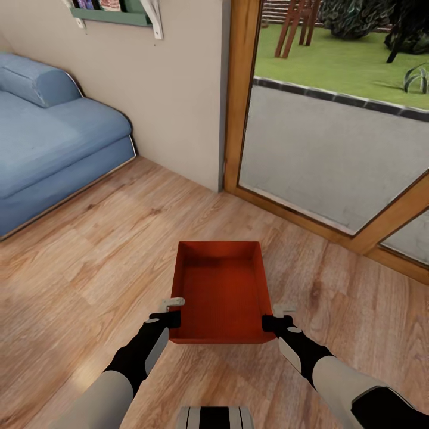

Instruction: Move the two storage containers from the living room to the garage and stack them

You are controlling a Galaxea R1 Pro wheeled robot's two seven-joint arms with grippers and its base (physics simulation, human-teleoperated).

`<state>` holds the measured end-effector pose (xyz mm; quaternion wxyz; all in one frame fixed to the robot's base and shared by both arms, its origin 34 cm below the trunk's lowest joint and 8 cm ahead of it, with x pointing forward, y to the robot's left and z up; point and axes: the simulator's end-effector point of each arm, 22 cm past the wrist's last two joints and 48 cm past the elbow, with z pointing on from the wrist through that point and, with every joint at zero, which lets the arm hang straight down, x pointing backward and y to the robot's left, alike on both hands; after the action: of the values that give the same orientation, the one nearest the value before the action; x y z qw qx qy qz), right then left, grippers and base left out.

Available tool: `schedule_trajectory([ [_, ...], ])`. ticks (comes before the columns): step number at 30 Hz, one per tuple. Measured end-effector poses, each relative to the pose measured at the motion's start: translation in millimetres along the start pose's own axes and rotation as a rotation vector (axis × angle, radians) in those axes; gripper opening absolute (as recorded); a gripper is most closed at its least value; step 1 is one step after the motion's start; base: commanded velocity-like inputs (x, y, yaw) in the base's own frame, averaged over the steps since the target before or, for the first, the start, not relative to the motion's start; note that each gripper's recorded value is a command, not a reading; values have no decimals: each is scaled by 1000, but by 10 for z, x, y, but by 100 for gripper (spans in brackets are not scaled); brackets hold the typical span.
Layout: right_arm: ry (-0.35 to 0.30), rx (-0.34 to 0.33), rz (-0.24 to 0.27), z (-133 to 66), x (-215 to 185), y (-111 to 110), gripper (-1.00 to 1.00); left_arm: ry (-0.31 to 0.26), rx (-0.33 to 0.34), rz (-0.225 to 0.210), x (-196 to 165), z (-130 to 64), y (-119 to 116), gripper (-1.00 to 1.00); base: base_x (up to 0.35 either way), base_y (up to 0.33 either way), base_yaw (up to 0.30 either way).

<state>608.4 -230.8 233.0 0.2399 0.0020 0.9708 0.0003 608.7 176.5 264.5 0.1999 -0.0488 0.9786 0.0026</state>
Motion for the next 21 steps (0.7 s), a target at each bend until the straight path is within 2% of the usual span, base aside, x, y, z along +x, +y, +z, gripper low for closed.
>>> schedule_trajectory([
  [21,-1,-1,0,-353,-291,3,-100,-1,0,0,-261,-376,-15,-100,0,0,0],
])
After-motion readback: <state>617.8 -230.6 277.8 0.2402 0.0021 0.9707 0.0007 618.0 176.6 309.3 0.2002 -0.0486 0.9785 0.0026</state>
